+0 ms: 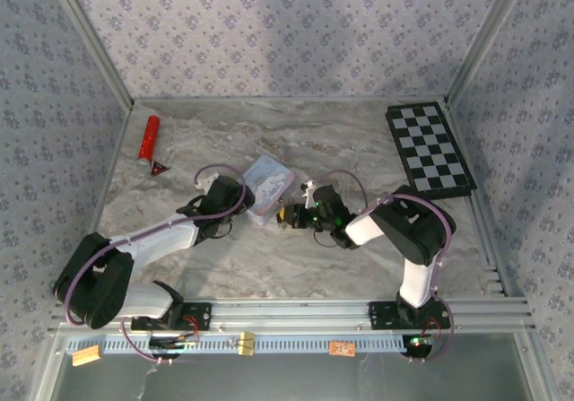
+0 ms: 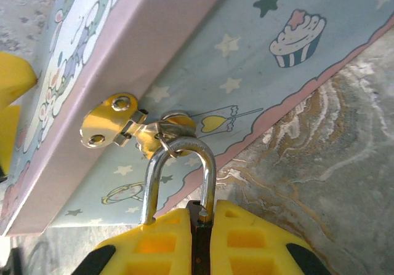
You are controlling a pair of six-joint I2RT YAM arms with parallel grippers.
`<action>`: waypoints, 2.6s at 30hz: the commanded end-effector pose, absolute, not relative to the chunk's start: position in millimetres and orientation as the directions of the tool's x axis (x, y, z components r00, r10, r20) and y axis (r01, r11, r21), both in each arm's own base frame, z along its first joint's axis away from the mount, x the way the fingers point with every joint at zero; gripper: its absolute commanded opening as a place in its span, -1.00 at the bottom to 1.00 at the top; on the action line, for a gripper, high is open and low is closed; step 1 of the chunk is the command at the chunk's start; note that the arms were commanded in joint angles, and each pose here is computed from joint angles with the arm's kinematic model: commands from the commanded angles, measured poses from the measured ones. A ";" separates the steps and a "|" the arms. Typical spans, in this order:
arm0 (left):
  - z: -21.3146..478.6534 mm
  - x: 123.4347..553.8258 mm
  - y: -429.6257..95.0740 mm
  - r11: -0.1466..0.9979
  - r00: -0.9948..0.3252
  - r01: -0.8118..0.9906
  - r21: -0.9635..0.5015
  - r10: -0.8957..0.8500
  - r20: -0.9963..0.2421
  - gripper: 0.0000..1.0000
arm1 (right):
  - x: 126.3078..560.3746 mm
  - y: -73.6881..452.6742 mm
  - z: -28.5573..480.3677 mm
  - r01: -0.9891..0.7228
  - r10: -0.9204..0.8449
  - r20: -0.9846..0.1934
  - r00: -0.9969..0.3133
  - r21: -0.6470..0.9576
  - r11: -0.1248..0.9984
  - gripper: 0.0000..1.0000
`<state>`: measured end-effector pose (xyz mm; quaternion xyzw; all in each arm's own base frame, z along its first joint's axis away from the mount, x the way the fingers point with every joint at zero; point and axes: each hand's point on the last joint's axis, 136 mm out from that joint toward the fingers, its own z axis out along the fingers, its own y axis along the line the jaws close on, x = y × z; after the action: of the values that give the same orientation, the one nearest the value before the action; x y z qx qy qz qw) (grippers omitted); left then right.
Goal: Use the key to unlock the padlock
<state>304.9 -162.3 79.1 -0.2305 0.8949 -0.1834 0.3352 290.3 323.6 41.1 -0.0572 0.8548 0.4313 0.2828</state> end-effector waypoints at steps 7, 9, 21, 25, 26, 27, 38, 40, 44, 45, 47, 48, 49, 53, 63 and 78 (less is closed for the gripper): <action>72.2 300.6 -174.8 0.840 -0.702 -0.277 -0.466 -0.508 -0.499 0.57 | 318.3 307.7 55.0 -0.224 0.320 -0.558 -0.766 0.698 0.680 -1.00; 72.9 299.9 -177.4 0.839 -0.701 -0.274 -0.470 -0.509 -0.500 0.57 | 322.5 307.9 56.3 -0.203 0.343 -0.544 -0.766 0.711 0.674 -1.00; 67.2 297.6 -187.7 0.853 -0.715 -0.259 -0.453 -0.485 -0.503 0.58 | 339.9 289.5 69.8 -0.050 0.412 -0.522 -0.747 0.662 0.748 -1.00; 66.1 299.3 -186.2 0.854 -0.710 -0.263 -0.448 -0.486 -0.509 0.58 | 345.0 285.5 78.8 -0.042 0.392 -0.532 -0.750 0.631 0.775 -1.00; 65.7 299.7 -186.4 0.855 -0.710 -0.263 -0.448 -0.486 -0.510 0.58 | 345.9 285.6 79.6 -0.043 0.395 -0.529 -0.751 0.636 0.771 -1.00; 65.8 300.0 -186.8 0.854 -0.711 -0.262 -0.449 -0.485 -0.509 0.59 | 346.8 284.4 77.8 -0.036 0.403 -0.520 -0.753 0.644 0.764 -1.00; 67.0 300.4 -185.3 0.857 -0.710 -0.261 -0.445 -0.483 -0.513 0.59 | 356.4 281.7 86.5 -0.099 0.419 -0.521 -0.744 0.706 0.701 -1.00; 66.2 301.1 -184.3 0.859 -0.710 -0.261 -0.440 -0.479 -0.516 0.59 | 354.8 277.5 86.3 -0.100 0.415 -0.521 -0.746 0.703 0.704 -1.00; 66.4 306.6 -181.1 0.866 -0.711 -0.253 -0.431 -0.469 -0.524 0.59 | 347.6 266.2 89.3 -0.112 0.402 -0.522 -0.752 0.703 0.702 -1.00; 65.9 309.3 -179.6 0.873 -0.717 -0.251 -0.418 -0.458 -0.525 0.59 | 344.8 263.3 90.1 -0.119 0.391 -0.523 -0.757 0.699 0.706 -1.00; 65.7 314.9 -175.6 0.881 -0.721 -0.248 -0.404 -0.446 -0.531 0.59 | 338.4 256.7 89.6 -0.127 0.362 -0.525 -0.771 0.682 0.720 -1.00; 66.2 318.3 -173.4 0.883 -0.718 -0.245 -0.400 -0.443 -0.537 0.59 | 334.4 252.9 88.8 -0.131 0.343 -0.524 -0.779 0.672 0.729 -1.00; 65.7 321.1 -171.1 0.887 -0.718 -0.242 -0.393 -0.436 -0.542 0.59 | 330.9 250.3 88.6 -0.138 0.327 -0.524 -0.787 0.665 0.734 -1.00; 64.6 338.9 -166.3 0.912 -0.739 -0.210 -0.353 -0.385 -0.553 0.59 | 315.7 235.1 87.1 -0.157 0.261 -0.524 -0.811 0.624 0.765 -1.00; 69.2 398.1 -161.6 0.964 -0.790 -0.087 -0.252 -0.221 -0.571 0.61 | 292.9 220.7 72.3 -0.170 0.193 -0.482 -0.855 0.611 0.773 -1.00; 137.1 380.4 -126.1 0.943 -0.655 0.025 -0.332 -0.235 -0.718 0.76 | 261.9 201.5 46.3 -0.125 0.161 -0.397 -0.904 0.604 0.787 -1.00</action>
<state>386.2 -136.2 125.3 -0.0698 0.9093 -0.1516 0.3812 270.8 202.7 44.0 0.0228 0.9194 0.3197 0.2280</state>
